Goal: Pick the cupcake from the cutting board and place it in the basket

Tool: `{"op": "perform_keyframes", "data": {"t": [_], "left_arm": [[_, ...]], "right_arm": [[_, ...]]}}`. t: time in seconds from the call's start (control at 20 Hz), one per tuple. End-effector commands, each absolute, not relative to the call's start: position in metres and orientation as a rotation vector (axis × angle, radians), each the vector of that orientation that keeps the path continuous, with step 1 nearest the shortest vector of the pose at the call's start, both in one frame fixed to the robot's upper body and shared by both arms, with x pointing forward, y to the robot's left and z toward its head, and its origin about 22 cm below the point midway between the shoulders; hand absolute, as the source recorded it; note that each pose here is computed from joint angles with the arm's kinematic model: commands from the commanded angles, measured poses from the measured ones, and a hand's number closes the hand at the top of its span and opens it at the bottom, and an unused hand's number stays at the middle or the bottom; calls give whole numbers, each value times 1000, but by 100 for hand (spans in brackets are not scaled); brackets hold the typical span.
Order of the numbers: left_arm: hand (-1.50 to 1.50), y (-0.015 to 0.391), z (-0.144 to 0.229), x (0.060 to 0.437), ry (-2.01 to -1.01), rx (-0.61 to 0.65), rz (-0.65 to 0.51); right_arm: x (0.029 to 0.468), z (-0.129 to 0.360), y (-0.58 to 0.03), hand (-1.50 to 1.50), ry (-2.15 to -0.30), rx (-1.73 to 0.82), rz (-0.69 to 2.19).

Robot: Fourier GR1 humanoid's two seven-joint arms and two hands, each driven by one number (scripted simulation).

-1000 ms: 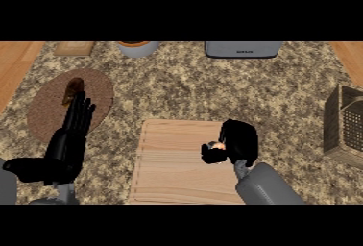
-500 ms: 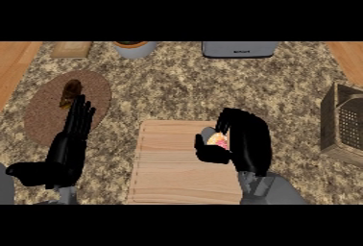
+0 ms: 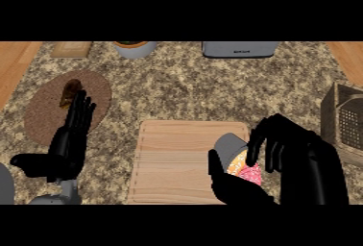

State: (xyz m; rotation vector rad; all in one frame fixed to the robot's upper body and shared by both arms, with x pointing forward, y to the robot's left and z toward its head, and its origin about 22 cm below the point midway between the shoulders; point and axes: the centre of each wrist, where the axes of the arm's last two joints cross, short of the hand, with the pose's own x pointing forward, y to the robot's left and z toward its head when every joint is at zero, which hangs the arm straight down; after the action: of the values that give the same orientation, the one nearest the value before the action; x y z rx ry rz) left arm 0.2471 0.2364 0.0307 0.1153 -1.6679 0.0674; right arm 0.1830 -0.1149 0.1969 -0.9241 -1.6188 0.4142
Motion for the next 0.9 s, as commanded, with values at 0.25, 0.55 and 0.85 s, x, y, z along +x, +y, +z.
{"op": "perform_keyframes", "data": {"t": [0.25,0.55,0.85], "left_arm": [[0,236,32,236,-1669,102,61],[0,242,28,237,-1668,85,75],[0,237,48,247,-1676,105,63]], "right_arm": [[162,225,-160,150,-1410,-1076,311],[171,233,-199,150,-1297,-1261,358],[185,232,-240,150,-1318,-1251,287]]}}
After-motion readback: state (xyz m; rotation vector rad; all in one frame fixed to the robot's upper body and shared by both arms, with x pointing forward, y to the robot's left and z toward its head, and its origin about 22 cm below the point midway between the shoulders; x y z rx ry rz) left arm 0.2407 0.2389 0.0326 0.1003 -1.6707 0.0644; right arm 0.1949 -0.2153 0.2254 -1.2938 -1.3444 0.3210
